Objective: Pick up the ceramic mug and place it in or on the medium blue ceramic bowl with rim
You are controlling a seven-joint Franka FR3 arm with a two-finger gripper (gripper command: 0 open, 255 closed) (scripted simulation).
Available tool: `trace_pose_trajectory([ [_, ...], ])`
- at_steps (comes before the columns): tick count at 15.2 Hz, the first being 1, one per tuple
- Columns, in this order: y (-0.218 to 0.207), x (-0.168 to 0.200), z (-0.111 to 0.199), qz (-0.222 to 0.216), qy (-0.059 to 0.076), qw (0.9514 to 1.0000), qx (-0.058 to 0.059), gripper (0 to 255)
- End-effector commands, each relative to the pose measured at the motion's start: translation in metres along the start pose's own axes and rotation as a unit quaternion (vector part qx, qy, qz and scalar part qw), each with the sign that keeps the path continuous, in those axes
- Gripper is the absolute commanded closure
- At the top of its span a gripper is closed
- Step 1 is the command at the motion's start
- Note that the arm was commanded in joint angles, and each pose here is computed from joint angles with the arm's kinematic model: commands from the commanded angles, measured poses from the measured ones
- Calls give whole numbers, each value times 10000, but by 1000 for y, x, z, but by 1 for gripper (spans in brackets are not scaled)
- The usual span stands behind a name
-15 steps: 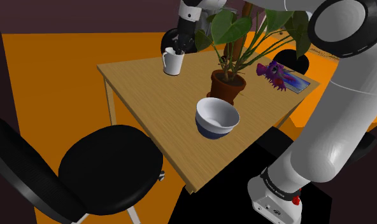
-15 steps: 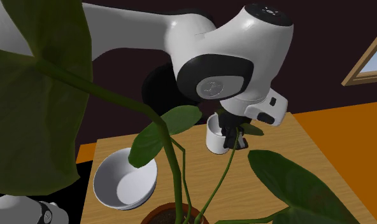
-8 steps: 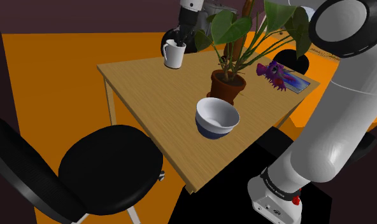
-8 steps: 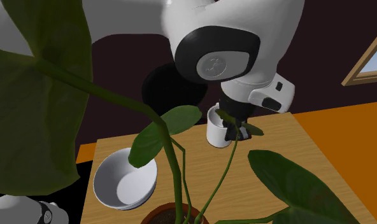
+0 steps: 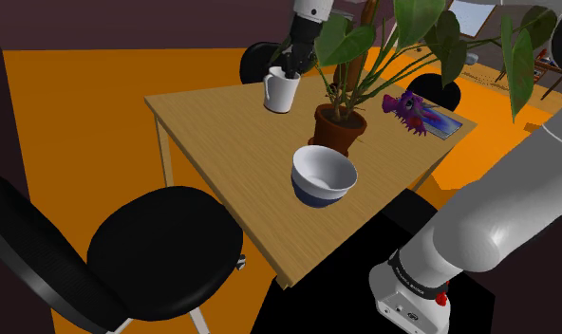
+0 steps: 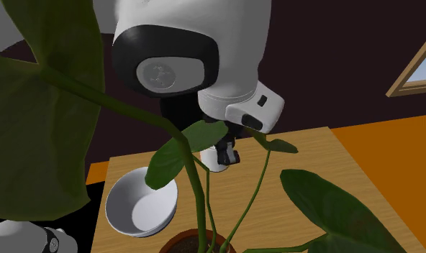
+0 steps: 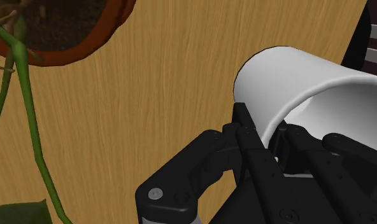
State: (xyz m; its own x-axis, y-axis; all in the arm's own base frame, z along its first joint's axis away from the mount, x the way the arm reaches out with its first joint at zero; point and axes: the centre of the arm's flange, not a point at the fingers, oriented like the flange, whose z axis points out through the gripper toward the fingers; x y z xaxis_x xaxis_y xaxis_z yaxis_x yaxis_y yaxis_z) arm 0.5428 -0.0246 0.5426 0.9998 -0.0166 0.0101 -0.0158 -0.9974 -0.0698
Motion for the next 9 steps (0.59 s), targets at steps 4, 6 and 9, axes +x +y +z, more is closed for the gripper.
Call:
trace_pose_trajectory([
  [4,-1,-67,-7,0,0,10000,0,255],
  [6,-1,-94,-9,0,0,10000,0,255],
  [9,-2,-133,-13,0,0,10000,0,255],
])
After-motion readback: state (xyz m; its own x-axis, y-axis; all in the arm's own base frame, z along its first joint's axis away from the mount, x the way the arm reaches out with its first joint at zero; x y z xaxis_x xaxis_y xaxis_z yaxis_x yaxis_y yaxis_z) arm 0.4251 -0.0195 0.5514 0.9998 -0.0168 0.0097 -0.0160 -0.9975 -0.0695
